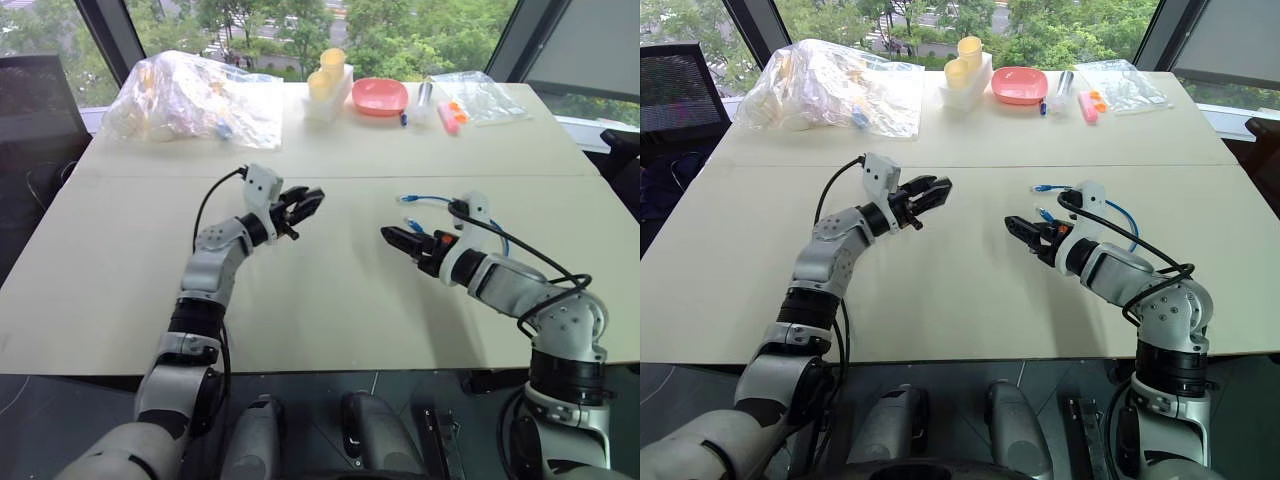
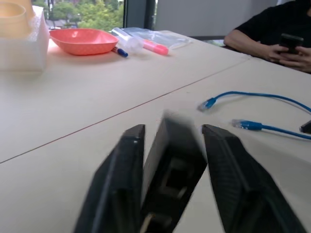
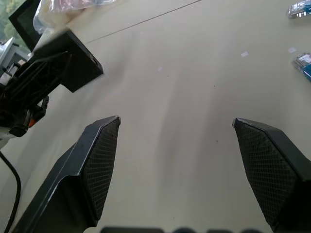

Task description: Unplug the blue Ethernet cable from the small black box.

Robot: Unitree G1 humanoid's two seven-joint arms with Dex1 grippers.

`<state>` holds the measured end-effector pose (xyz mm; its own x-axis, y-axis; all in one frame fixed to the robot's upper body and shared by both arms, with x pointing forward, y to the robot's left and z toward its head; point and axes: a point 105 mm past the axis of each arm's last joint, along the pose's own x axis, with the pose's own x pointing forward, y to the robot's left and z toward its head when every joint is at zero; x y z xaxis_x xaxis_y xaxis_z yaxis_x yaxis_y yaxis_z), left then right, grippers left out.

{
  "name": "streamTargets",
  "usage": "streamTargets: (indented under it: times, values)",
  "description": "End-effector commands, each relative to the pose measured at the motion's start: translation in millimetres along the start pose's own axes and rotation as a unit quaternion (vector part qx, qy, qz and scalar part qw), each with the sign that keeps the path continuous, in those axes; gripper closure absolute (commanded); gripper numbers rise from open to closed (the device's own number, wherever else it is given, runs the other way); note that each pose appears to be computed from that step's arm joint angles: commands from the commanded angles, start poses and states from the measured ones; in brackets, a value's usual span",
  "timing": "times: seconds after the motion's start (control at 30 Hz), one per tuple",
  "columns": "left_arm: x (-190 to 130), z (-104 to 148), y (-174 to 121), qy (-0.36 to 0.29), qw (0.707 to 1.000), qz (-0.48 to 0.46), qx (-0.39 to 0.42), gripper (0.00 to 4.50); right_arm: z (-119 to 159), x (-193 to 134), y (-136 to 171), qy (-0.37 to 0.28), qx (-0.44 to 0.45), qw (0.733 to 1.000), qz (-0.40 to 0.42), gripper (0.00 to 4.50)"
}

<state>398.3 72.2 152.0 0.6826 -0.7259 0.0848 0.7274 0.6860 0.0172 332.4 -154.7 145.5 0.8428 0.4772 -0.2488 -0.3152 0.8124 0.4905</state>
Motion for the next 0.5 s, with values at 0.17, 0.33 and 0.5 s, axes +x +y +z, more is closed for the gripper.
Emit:
streamTargets:
  times: [0.17, 0.33, 0.5]
  values:
    - [-4, 6, -7, -0.004, 0.999, -0.012, 0.050, 0.02, 6, 0, 0, -0.029, -0.030, 0.999, -0.002, 0.63]
    - [-23, 42, 4, -0.030, 0.999, 0.002, 0.045, 0.02, 6, -3, 0, -0.040, -0.040, 0.998, 0.003, 0.63]
    - [-54, 67, 13, -0.030, 0.999, 0.028, 0.026, 0.02, 6, -6, 4, -0.051, -0.044, 0.998, 0.020, 0.63]
